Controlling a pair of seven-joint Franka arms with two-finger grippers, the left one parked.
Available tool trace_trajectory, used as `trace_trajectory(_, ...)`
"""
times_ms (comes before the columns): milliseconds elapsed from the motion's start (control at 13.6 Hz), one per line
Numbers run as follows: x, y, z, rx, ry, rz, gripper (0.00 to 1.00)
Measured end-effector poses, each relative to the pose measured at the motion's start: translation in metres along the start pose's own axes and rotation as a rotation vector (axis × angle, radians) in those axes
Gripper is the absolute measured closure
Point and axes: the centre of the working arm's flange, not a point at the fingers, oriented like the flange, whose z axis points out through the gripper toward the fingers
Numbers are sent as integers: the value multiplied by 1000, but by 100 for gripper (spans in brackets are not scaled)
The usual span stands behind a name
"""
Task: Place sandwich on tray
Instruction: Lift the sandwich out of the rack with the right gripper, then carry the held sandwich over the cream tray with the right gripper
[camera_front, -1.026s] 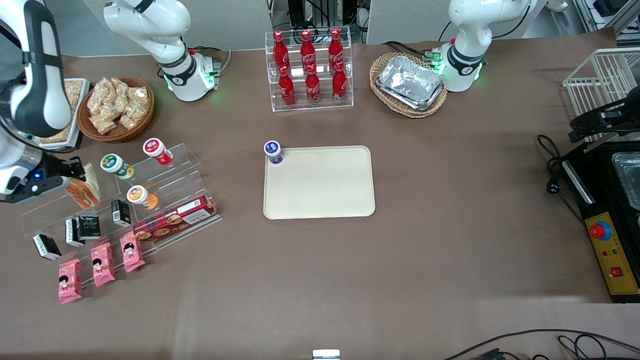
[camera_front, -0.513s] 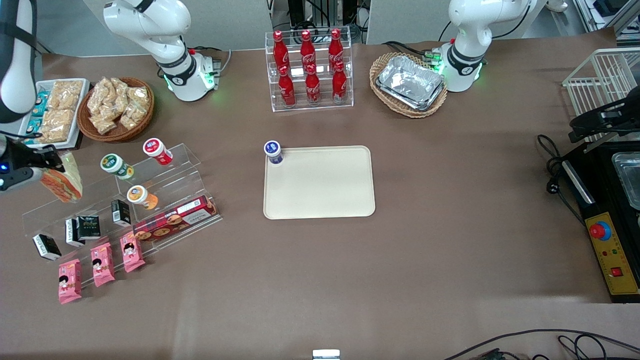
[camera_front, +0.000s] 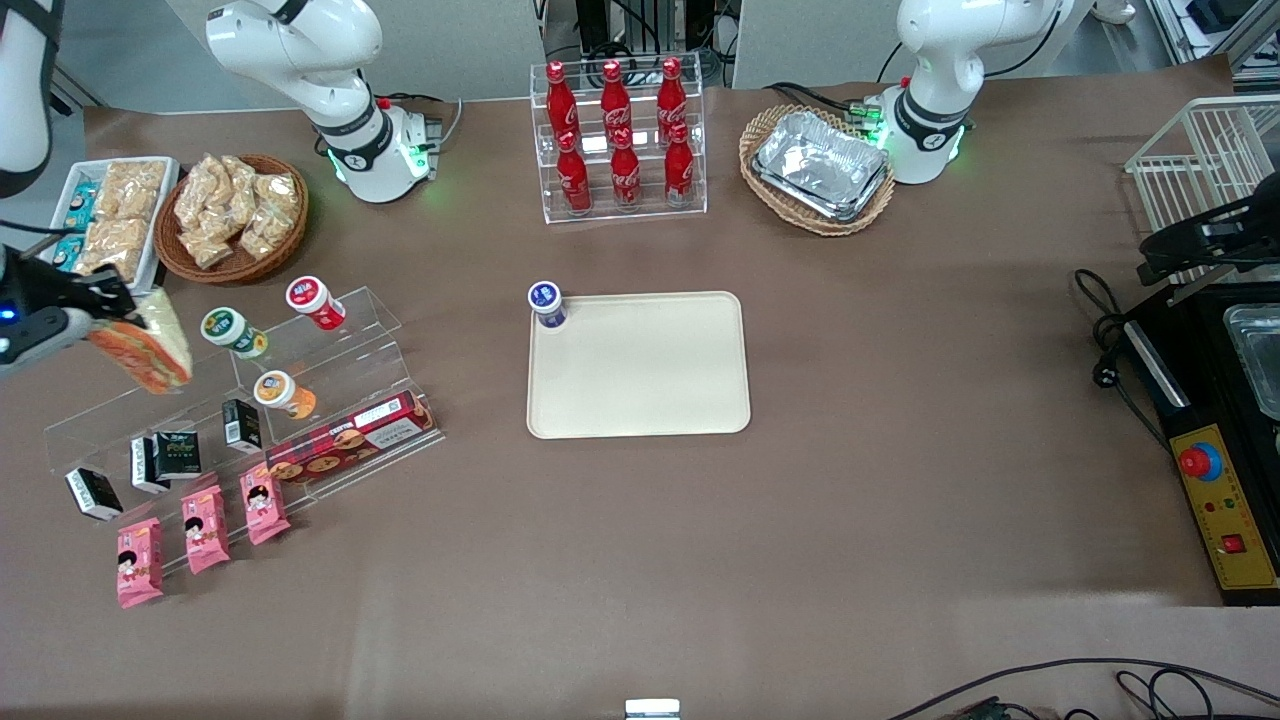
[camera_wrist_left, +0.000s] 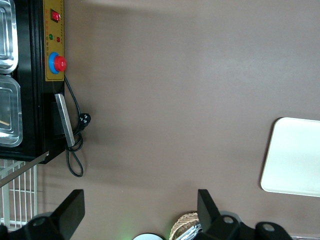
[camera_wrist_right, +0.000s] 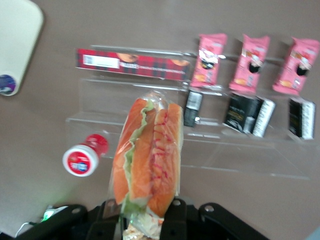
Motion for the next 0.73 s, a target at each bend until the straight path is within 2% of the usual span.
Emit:
trace_trajectory(293, 50, -69, 0, 0, -15, -144, 72)
trace_trajectory(513, 78, -112, 10, 41, -15, -230, 71)
trace_trajectory(733, 113, -172, 33, 71, -51, -352, 72)
